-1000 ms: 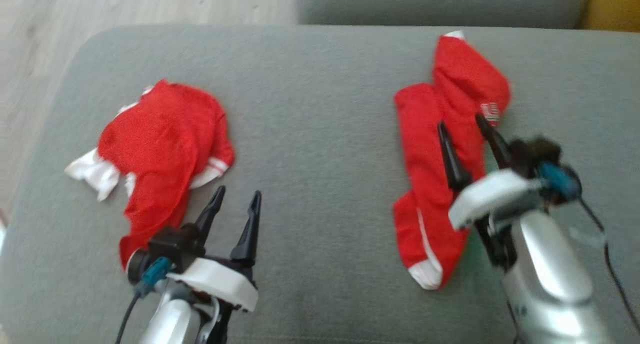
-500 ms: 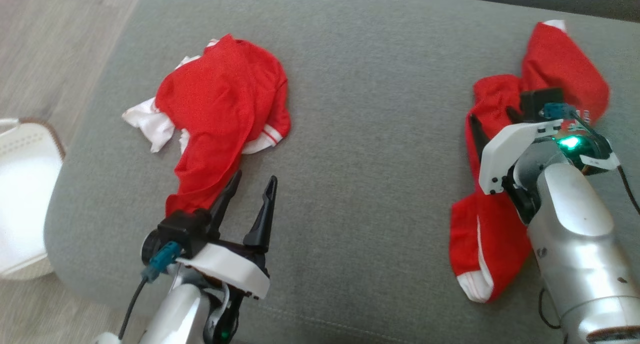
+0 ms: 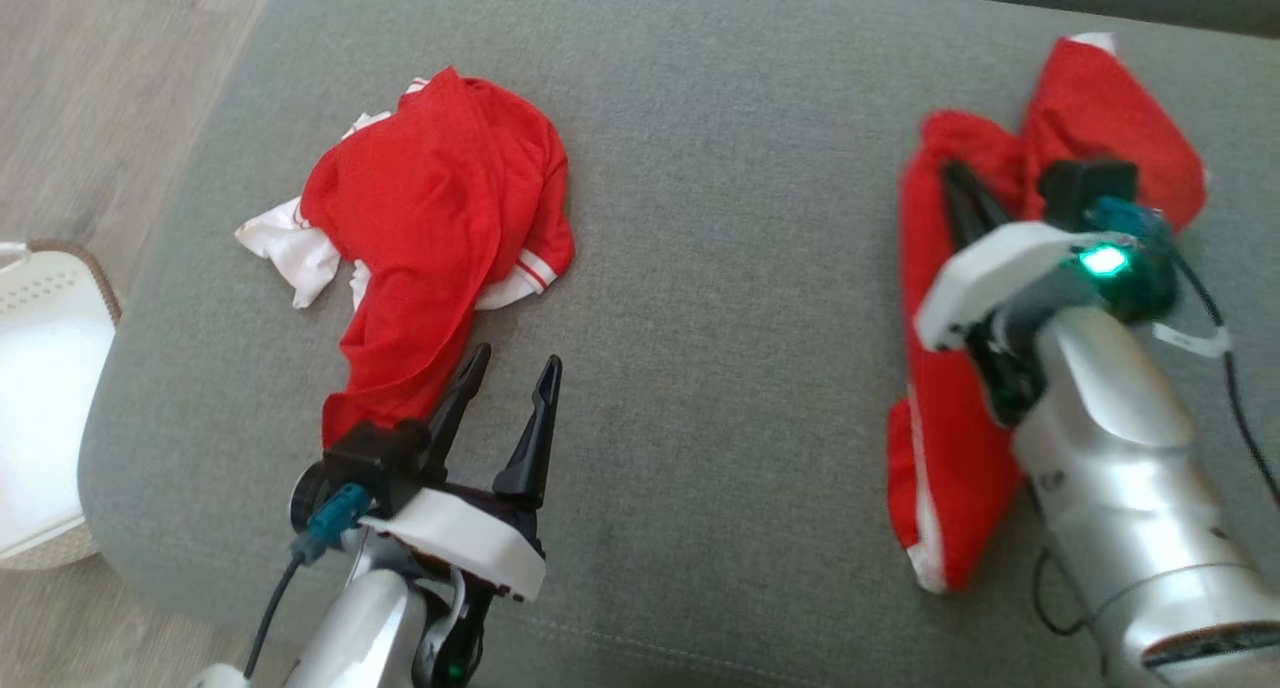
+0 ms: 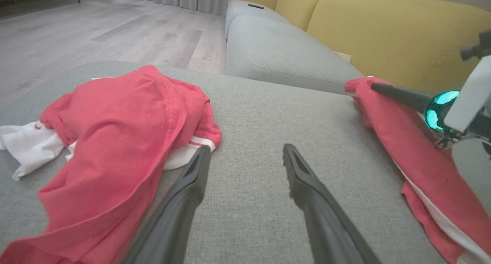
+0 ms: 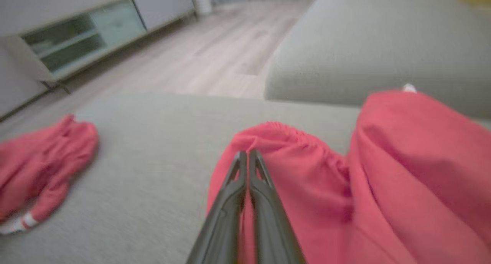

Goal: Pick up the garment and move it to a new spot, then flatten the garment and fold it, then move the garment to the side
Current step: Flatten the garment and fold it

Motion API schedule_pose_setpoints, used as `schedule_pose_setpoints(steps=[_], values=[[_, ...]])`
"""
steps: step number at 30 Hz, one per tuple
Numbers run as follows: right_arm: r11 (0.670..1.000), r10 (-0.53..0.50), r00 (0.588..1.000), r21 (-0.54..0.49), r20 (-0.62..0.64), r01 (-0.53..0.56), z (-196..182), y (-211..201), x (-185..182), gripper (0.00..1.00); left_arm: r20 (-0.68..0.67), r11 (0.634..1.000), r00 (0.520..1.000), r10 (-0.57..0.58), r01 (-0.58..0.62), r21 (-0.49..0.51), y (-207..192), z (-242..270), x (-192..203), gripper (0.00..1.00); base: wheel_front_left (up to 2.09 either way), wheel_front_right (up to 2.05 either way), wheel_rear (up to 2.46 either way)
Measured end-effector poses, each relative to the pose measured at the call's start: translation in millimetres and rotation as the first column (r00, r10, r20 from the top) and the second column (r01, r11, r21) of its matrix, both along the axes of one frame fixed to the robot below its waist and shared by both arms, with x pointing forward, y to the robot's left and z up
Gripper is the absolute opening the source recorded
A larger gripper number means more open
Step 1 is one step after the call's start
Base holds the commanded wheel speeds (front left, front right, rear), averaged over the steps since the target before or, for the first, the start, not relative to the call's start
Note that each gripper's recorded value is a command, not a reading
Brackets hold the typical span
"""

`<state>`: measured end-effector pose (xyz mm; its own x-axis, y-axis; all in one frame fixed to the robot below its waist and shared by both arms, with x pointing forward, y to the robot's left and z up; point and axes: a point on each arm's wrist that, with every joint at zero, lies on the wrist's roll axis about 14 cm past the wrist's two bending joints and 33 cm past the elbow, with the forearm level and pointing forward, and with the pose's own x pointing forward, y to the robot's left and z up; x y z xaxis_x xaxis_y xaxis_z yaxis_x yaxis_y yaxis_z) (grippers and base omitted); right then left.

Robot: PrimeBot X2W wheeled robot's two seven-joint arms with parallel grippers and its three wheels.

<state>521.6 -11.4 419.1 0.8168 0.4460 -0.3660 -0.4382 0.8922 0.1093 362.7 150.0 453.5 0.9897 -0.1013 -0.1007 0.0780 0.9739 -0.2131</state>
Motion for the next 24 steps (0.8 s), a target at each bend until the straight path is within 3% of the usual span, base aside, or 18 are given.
schedule_pose_setpoints(steps=[3, 8, 14, 15, 18, 24], values=[[0.993, 0.044, 0.994, 0.102, 0.096, -0.054, 30.9, 26.0, -1.2, 0.0, 0.01, 1.0, 1.0, -0.009, 0.009, -0.001, -2.8, 3.0, 1.5, 1.0, 0.0, 0.0, 0.0], [0.941, 0.184, 0.959, 0.245, 0.216, -0.236, 81.1, 85.8, -23.2, 0.0, 0.03, 1.0, 0.999, -0.012, 0.012, 0.001, -3.2, 9.3, 2.6, 1.0, 0.0, 0.0, 0.0], [0.879, 0.385, 0.896, 0.209, 0.221, -0.429, 86.3, 136.0, -58.1, 0.0, 0.036, 1.0, 0.999, 0.011, -0.011, 0.005, 4.0, 12.1, -1.4, 1.0, 0.0, 0.0, 0.0], [0.878, 0.405, 0.89, 0.18, 0.211, -0.443, 79.8, 136.3, -60.4, 1.0, 0.036, 1.0, 0.999, 0.014, -0.015, 0.006, 5.1, 12.3, -2.1, 1.0, 0.0, 0.0, 0.0], [0.884, 0.433, 0.886, 0.113, 0.167, -0.454, 59.1, 130.0, -63.1, 1.0, 0.036, 1.0, 0.999, 0.021, -0.021, 0.007, 6.8, 12.3, -3.0, 1.0, 0.0, 0.0, 0.0], [0.914, 0.358, 0.916, 0.13, 0.18, -0.383, 62.5, 107.3, -52.9, 1.0, 0.052, 1.0, 0.998, 0.025, -0.025, 0.005, 7.2, 17.0, 0.5, 1.0, 0.0, 0.0, 0.0]])
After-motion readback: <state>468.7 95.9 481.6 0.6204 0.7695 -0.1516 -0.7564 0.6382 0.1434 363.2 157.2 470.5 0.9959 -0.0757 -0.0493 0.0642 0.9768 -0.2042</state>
